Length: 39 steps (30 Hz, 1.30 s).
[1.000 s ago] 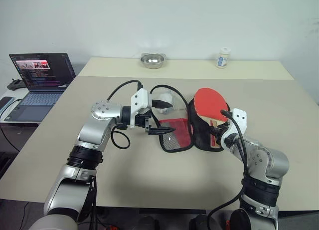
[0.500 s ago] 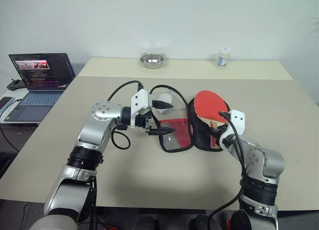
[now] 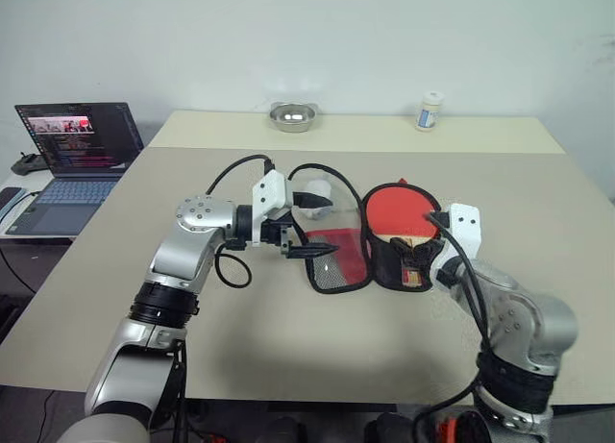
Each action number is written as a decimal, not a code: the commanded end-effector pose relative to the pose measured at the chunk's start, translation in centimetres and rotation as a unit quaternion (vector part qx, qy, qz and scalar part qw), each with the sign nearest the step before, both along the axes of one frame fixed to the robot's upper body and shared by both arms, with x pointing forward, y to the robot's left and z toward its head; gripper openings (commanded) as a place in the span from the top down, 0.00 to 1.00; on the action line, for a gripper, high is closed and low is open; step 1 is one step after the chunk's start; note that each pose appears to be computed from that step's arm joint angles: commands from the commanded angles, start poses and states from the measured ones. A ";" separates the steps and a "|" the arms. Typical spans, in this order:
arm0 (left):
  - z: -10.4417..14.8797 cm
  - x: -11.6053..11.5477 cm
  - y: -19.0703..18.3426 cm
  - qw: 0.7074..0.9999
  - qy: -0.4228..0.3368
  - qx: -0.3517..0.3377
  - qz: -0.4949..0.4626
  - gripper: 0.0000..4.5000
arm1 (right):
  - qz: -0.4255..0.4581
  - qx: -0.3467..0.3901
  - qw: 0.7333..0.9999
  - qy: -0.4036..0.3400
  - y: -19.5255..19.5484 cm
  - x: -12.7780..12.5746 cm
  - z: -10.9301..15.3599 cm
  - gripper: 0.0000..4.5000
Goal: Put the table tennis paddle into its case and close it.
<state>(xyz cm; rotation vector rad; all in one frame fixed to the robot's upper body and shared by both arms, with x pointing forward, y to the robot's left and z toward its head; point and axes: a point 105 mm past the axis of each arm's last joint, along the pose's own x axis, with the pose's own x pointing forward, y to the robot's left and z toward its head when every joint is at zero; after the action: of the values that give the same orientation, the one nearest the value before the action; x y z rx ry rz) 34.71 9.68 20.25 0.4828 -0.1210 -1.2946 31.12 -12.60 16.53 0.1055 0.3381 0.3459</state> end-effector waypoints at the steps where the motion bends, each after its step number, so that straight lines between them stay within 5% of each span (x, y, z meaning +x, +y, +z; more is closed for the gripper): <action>1: 0.6 1.2 2.5 0.998 -0.007 -0.006 0.056 0.00 | 0.122 -0.030 0.989 -0.075 1.3 -2.5 3.7 0.00; 3: -0.1 1.4 3.8 0.997 0.013 0.007 0.070 0.00 | 0.167 -0.065 0.979 -0.097 0.5 -3.7 4.9 0.00; 6: -1.2 2.2 6.3 0.994 0.022 0.049 0.099 0.13 | 0.186 -0.099 0.972 -0.102 -1.5 -4.5 5.7 0.00; 12: -3.4 4.0 10.3 0.977 0.023 0.138 0.162 0.63 | 0.202 -0.153 0.963 -0.092 -5.1 -5.4 6.7 0.00; 17: -4.6 5.2 9.5 0.974 0.020 0.139 0.177 0.99 | 0.207 -0.163 0.961 -0.089 -5.8 -5.6 6.9 0.00; 24: -6.1 4.5 2.0 0.993 0.075 0.045 0.081 0.99 | 0.222 -0.184 0.956 -0.057 -7.0 -7.2 6.3 0.00; 32: 2.2 -0.4 -9.9 0.991 0.036 -0.075 -0.104 0.99 | 0.163 -0.180 0.969 -0.042 -10.0 -7.6 6.9 0.00; 39: 1.5 0.3 -11.3 0.992 0.029 -0.069 -0.100 0.99 | 0.125 -0.175 0.976 -0.034 -11.0 -6.8 6.3 0.00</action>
<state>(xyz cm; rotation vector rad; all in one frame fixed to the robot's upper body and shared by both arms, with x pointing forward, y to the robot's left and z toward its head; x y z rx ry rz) 34.58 -2.42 21.05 0.2924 -0.1768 -1.5123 24.10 -23.31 22.10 -0.2801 0.3749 0.5630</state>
